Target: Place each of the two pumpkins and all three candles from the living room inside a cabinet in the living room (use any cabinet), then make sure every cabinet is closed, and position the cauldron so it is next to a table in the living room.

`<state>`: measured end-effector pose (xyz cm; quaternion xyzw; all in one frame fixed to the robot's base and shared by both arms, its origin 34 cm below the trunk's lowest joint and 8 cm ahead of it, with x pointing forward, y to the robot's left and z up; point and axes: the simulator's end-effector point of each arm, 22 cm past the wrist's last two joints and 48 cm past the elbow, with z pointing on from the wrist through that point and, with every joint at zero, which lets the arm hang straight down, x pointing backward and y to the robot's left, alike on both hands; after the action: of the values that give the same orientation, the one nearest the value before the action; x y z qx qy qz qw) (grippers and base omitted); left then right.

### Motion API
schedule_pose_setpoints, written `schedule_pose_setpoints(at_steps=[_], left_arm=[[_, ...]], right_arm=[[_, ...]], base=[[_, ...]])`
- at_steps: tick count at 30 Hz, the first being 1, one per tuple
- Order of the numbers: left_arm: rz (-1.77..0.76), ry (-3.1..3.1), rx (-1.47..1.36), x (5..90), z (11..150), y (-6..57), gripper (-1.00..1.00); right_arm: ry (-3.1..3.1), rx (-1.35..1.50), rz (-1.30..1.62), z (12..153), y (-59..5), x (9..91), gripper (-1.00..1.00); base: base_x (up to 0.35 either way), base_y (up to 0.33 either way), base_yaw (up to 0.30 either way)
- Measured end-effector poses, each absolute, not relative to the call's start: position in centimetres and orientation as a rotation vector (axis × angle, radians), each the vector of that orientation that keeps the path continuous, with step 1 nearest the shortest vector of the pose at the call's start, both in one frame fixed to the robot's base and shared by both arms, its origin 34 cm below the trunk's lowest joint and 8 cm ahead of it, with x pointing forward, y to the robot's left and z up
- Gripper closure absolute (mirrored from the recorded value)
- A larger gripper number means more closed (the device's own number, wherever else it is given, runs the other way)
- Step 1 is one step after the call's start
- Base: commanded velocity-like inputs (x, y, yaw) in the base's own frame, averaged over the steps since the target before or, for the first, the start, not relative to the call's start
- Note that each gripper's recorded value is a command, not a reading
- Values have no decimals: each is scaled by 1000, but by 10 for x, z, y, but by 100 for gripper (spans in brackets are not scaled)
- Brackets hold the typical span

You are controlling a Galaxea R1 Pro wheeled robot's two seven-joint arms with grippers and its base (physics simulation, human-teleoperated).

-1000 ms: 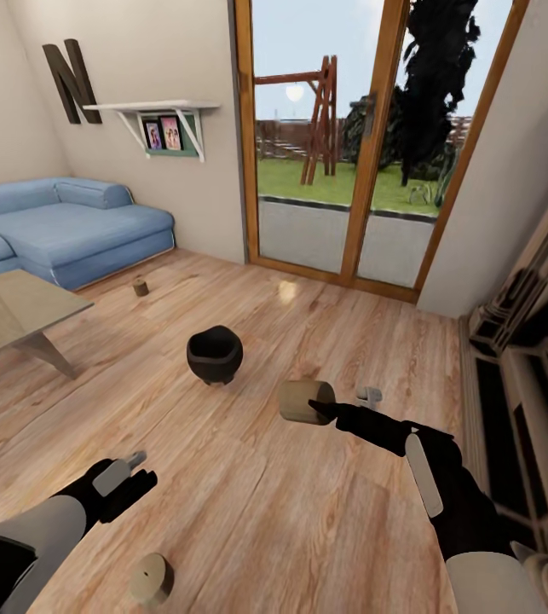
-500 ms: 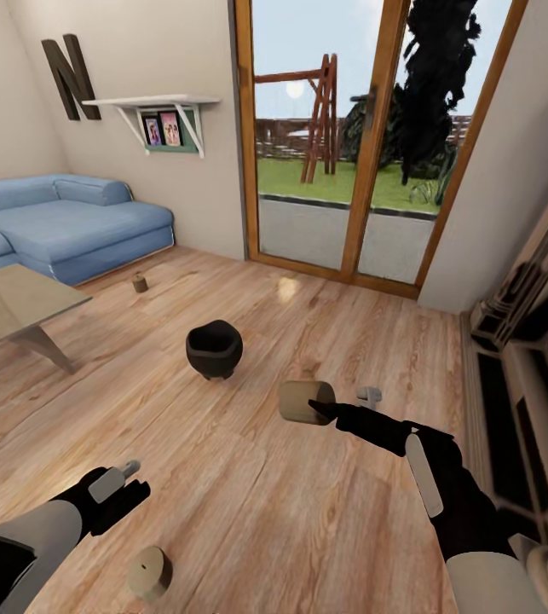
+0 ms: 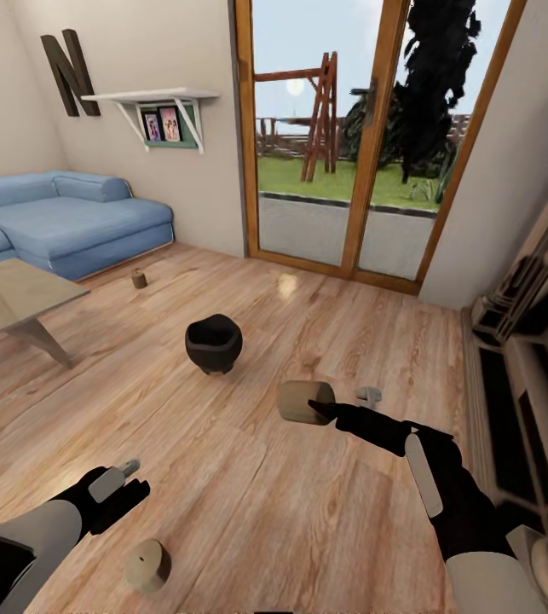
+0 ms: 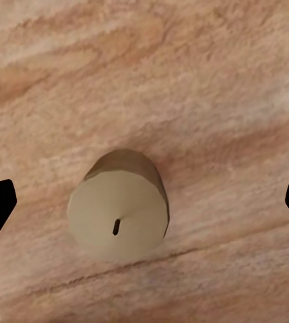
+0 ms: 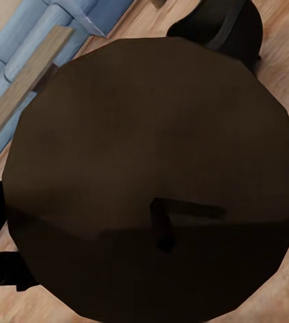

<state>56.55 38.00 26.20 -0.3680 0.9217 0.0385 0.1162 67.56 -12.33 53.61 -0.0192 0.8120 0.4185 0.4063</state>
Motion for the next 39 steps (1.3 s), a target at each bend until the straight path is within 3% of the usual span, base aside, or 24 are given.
schedule_pose_setpoints(at_steps=[39], left_arm=[[192,2800,-1106,526,183,380,-100]], right_arm=[[2166,22,1084,440,-123,668,100]], base=[[0,0,0]])
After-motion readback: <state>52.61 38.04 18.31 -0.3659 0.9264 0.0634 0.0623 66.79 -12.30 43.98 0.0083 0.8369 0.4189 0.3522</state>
